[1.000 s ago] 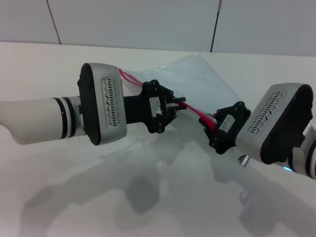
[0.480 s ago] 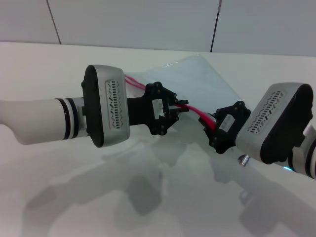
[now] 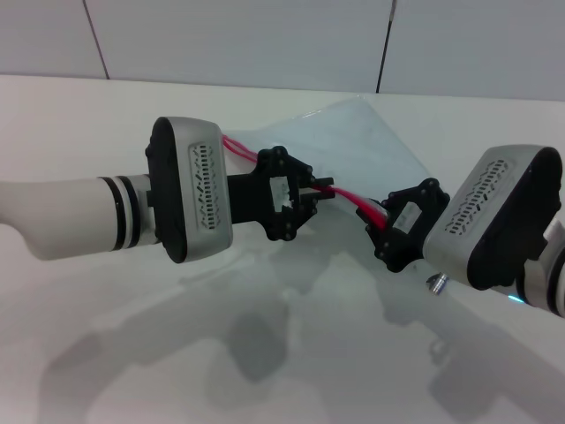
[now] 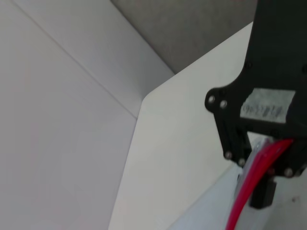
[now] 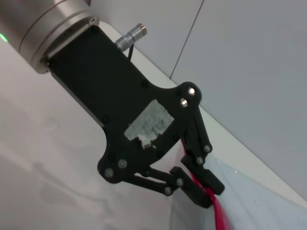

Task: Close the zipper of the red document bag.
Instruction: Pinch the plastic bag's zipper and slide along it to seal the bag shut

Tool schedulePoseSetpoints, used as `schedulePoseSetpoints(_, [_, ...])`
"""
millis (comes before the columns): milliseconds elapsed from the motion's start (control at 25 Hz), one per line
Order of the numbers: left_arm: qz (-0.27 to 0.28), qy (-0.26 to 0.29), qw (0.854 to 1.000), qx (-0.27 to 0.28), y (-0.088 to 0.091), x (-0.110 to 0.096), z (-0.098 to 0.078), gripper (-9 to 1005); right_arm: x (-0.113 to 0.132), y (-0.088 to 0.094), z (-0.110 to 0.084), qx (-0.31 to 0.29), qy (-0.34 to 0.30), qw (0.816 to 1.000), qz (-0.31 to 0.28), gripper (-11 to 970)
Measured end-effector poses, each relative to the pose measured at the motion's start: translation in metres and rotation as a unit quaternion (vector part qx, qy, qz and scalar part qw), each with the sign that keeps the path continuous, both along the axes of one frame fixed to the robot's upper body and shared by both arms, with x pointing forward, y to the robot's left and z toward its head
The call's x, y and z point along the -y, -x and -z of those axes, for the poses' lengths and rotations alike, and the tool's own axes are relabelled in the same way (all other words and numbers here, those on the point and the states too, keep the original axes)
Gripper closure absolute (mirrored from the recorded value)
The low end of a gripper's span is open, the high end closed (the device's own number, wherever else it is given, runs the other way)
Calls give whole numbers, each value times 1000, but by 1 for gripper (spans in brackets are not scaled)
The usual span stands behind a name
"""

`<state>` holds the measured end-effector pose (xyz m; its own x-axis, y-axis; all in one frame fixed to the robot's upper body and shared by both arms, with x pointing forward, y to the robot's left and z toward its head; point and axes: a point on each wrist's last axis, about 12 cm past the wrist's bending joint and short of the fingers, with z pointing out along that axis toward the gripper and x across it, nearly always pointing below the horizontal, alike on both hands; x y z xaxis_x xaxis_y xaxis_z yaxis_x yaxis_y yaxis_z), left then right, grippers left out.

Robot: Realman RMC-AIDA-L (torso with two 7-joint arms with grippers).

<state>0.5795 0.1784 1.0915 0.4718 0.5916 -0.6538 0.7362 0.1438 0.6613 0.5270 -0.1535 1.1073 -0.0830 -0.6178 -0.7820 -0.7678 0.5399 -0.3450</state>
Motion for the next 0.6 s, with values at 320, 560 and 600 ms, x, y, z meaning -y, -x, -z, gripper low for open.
schedulePoseSetpoints(320, [-22,-1,1000,-3,0,-8,4,919,7,-3,-2,1,-5,1000,16,905])
schedulePoseSetpoints(560, [-47,-6,999,-6,0,-17,8,918,15,-6,-2,-1,-5,1000,31,904])
schedulePoseSetpoints(600, [-54,-7,999,-6,0,-19,9,918,17,-7,-2,-1,-5,999,34,904])
